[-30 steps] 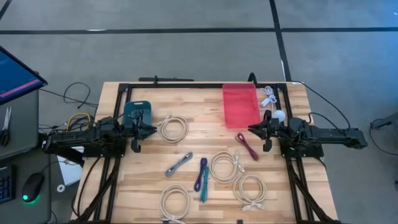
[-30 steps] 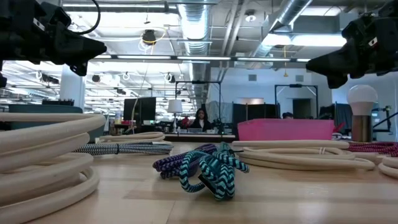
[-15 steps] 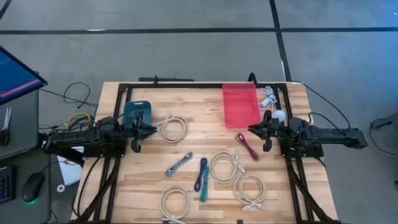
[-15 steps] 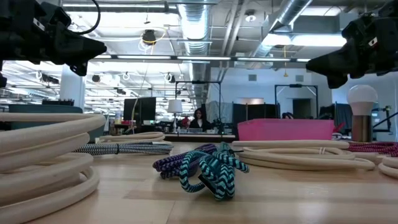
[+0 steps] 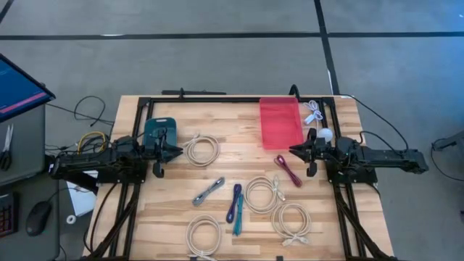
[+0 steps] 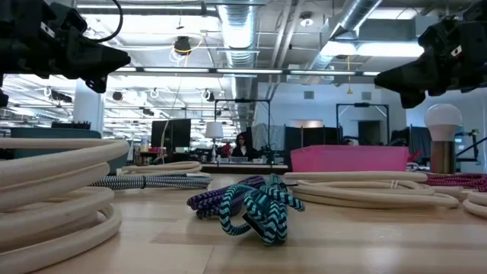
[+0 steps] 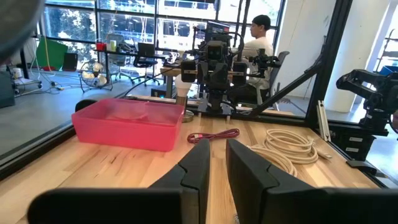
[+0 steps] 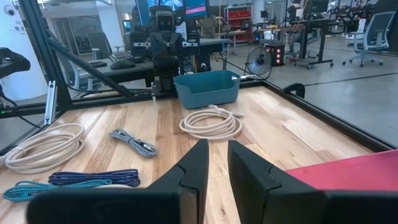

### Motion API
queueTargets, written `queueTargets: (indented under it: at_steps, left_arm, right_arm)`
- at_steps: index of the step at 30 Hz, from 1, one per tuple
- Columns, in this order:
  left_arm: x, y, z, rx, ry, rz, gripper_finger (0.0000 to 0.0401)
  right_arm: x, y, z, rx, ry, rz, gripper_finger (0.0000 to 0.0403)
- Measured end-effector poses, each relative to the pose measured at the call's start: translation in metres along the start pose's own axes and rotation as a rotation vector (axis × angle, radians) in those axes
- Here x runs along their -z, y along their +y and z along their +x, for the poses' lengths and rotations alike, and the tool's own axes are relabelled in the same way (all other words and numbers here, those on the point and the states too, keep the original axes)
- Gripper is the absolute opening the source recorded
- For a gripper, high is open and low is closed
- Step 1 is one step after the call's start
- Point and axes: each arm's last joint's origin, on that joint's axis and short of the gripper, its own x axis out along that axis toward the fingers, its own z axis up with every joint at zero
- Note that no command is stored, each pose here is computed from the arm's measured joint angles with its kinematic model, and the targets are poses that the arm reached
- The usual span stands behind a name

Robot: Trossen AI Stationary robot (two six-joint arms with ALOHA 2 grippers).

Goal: Pick & Place USB Port

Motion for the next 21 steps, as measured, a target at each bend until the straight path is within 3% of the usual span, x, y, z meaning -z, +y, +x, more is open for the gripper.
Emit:
queueTargets:
  at_steps: [21]
  left_arm:
    - [-0.0015,0.0008,0.0000,-0.030,-0.015,0.055,0.0053]
  right_arm:
    - [-0.0007,-0.0017,0.0000,0.036,-0.009,0.001,0.0054]
